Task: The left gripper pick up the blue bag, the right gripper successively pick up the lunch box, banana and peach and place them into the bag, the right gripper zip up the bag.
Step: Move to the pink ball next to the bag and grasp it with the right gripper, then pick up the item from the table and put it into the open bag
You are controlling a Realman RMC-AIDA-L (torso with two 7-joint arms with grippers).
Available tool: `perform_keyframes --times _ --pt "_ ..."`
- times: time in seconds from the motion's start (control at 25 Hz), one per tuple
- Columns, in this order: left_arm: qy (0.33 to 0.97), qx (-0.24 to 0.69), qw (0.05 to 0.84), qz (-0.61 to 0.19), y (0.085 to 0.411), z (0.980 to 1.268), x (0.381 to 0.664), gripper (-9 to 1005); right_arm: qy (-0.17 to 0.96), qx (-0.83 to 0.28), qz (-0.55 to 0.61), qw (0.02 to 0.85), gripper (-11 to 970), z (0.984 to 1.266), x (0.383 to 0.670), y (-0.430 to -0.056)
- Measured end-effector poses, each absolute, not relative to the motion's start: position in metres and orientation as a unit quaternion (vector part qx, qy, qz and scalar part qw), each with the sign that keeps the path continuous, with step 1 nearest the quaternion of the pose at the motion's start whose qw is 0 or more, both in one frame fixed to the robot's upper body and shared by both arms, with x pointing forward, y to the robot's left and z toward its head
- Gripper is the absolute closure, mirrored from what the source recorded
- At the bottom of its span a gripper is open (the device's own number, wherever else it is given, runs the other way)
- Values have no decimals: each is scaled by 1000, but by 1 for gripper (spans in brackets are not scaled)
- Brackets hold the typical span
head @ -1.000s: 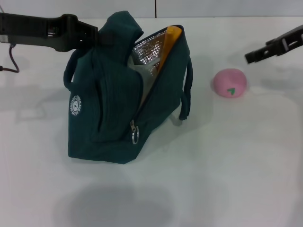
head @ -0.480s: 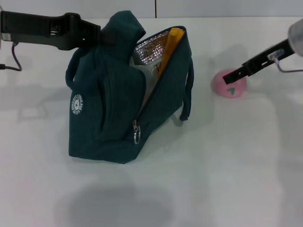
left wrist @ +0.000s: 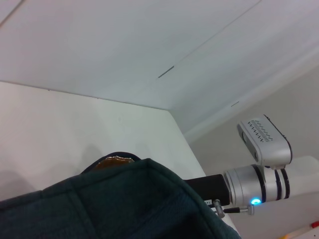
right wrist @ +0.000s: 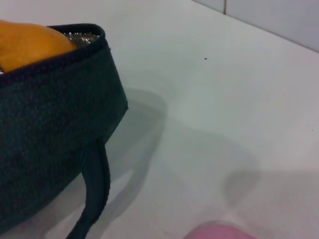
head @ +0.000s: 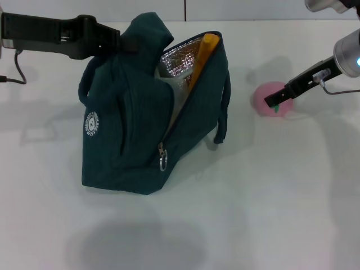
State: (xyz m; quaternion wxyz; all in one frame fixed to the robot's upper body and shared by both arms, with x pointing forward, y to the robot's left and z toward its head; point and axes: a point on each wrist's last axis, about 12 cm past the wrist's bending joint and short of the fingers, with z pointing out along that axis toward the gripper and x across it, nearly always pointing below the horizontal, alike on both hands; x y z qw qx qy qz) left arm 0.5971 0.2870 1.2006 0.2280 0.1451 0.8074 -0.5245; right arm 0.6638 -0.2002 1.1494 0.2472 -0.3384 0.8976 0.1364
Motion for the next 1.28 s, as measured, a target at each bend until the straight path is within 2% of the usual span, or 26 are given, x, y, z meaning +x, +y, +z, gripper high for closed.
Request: perform_keyframes --times 0.48,0.56,0.8,1.08,1.28 --pt "807 148 230 -524 287 1201 597 918 892 -359 117 247 176 1145 663 -198" --pt "807 148 230 -524 287 1201 597 918 892 -359 117 248 384 1146 663 -198" --pt "807 148 230 -524 287 1201 597 918 891 -359 119 251 629 1146 663 -198" --pt "807 147 231 -524 287 1201 598 917 891 -345 127 267 724 1151 663 -205" --pt "807 145 231 -524 288 1200 597 917 877 -299 166 336 759 1173 657 -230"
